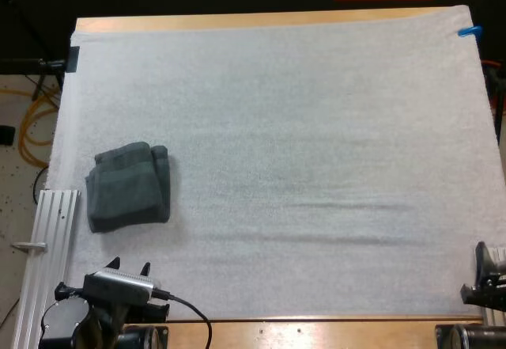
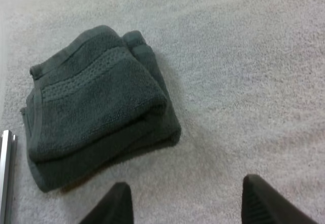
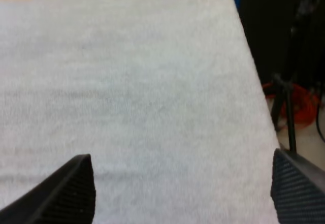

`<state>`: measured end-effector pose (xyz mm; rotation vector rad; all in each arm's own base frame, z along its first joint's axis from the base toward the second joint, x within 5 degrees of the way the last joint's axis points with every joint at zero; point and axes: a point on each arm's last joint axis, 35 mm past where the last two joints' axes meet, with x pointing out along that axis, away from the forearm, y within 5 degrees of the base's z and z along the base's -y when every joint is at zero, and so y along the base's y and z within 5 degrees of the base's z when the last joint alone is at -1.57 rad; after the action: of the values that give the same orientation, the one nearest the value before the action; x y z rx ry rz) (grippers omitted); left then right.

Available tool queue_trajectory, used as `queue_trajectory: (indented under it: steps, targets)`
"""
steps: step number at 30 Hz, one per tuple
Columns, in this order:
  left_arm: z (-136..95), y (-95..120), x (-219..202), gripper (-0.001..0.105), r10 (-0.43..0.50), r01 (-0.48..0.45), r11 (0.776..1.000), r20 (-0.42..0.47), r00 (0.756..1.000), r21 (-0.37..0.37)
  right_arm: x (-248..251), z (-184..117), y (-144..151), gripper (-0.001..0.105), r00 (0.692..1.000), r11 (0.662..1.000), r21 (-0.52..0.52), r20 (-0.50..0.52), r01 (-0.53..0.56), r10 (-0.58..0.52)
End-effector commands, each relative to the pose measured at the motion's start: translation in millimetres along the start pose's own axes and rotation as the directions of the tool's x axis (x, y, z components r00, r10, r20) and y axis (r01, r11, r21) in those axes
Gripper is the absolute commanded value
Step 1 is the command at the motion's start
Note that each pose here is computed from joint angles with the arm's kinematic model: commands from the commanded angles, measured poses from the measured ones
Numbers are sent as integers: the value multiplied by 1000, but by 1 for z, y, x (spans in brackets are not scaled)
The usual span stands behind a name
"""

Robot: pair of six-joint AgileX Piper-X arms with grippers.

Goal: Pick towel from pile fold and stack

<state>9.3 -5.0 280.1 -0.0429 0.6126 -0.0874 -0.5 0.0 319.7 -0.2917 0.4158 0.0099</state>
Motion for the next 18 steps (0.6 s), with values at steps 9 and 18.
queue_trajectory:
  steps: [9, 18]
  targets:
    - [30, 0, -5, 45, 0, -10, 999, 255, 967, 40, -2, 28, -8, 70, 969, 998, -32, 243, 50, -40]
    - [39, 2, 2, 45, -2, -18, 998, 357, 934, 53, 10, 24, -6, 70, 968, 999, -32, 248, 37, -28]
